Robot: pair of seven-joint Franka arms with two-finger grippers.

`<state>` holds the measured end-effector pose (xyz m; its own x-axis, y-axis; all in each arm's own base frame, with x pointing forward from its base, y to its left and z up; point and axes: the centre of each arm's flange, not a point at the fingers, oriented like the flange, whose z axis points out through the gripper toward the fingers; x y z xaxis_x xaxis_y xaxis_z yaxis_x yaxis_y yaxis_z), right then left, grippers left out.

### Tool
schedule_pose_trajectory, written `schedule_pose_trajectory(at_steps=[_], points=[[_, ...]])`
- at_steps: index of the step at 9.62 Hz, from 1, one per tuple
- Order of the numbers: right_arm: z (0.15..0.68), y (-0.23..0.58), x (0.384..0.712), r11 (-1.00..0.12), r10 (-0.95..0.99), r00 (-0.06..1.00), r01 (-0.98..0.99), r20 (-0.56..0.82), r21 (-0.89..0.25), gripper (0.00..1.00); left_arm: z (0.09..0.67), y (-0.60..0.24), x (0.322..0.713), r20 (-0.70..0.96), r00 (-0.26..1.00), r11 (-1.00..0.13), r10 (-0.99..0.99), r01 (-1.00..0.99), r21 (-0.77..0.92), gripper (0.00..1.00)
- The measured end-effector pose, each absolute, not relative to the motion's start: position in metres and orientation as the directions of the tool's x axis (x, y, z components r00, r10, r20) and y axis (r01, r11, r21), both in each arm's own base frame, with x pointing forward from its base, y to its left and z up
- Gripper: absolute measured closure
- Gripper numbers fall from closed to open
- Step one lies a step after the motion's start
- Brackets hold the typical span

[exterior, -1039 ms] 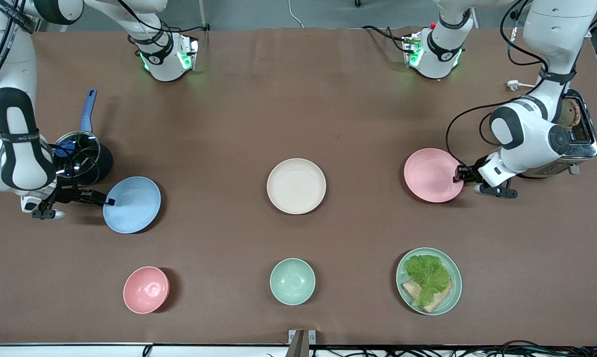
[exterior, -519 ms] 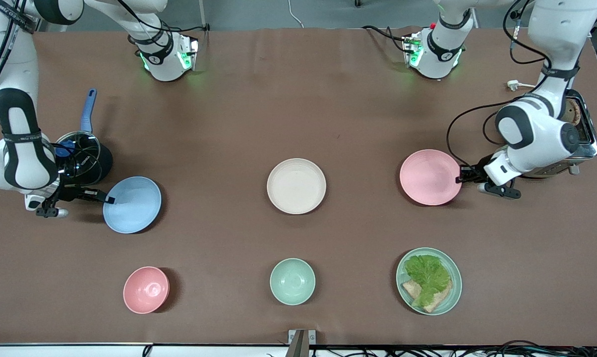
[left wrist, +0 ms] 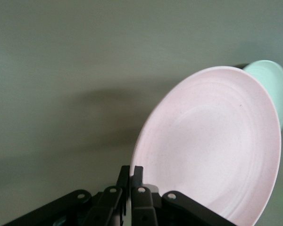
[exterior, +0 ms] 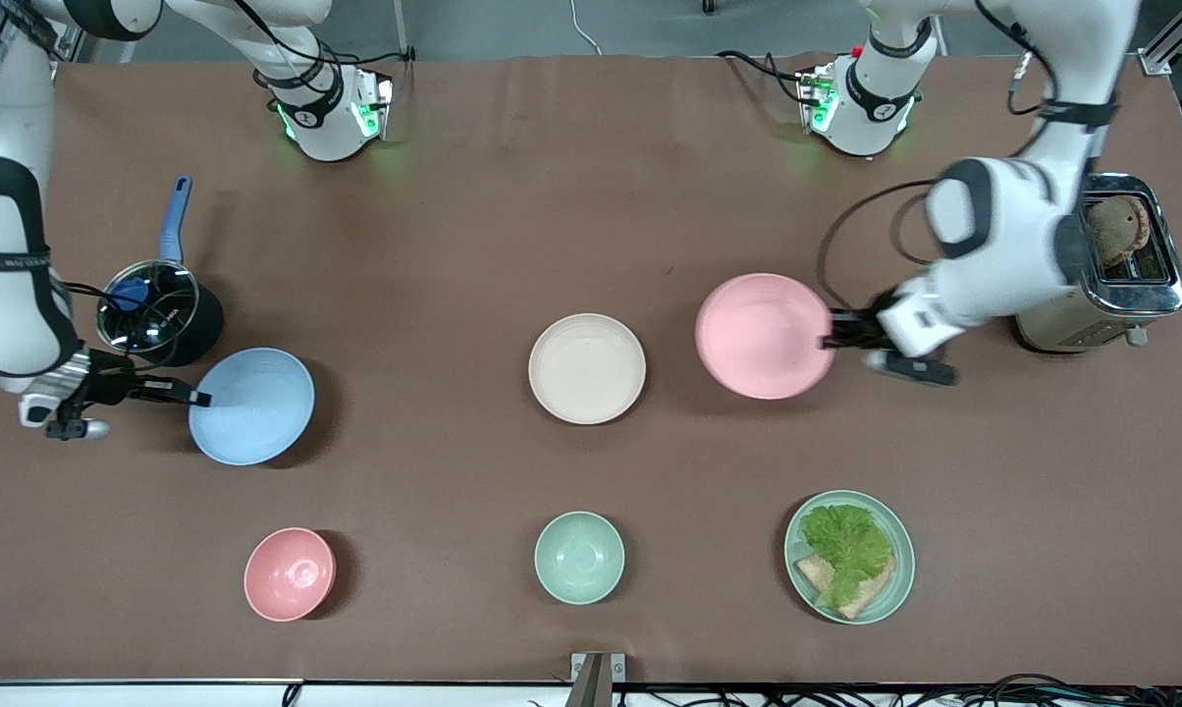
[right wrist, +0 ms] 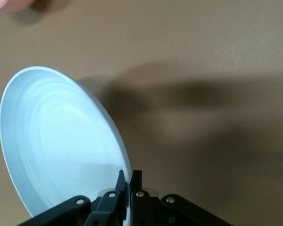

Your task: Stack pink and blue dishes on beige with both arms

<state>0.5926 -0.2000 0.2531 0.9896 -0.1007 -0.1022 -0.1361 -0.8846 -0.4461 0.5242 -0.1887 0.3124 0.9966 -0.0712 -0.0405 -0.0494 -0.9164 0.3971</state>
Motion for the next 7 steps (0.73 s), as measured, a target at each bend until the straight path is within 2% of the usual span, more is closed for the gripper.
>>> schedule_pose_trajectory(at_steps=[2,4,7], points=[[0.341,-0.172,0.61,-0.894,-0.14,0.98,-0.186,-0.14,-0.408,0.95,0.292,-0.267,0.513,-0.019,1.0,-0.905,0.022,0.028,0.424,0.95],[0.416,-0.138,0.619,-0.891,-0.167,0.971,-0.224,-0.173,-0.394,0.95,0.26,-0.308,0.503,-0.019,0.996,-0.895,0.083,0.083,0.438,0.95],[0.462,-0.045,0.626,-0.889,-0.2,0.953,-0.275,-0.228,-0.366,0.95,0.234,-0.355,0.497,-0.051,0.989,-0.893,0.137,0.145,0.425,0.95]])
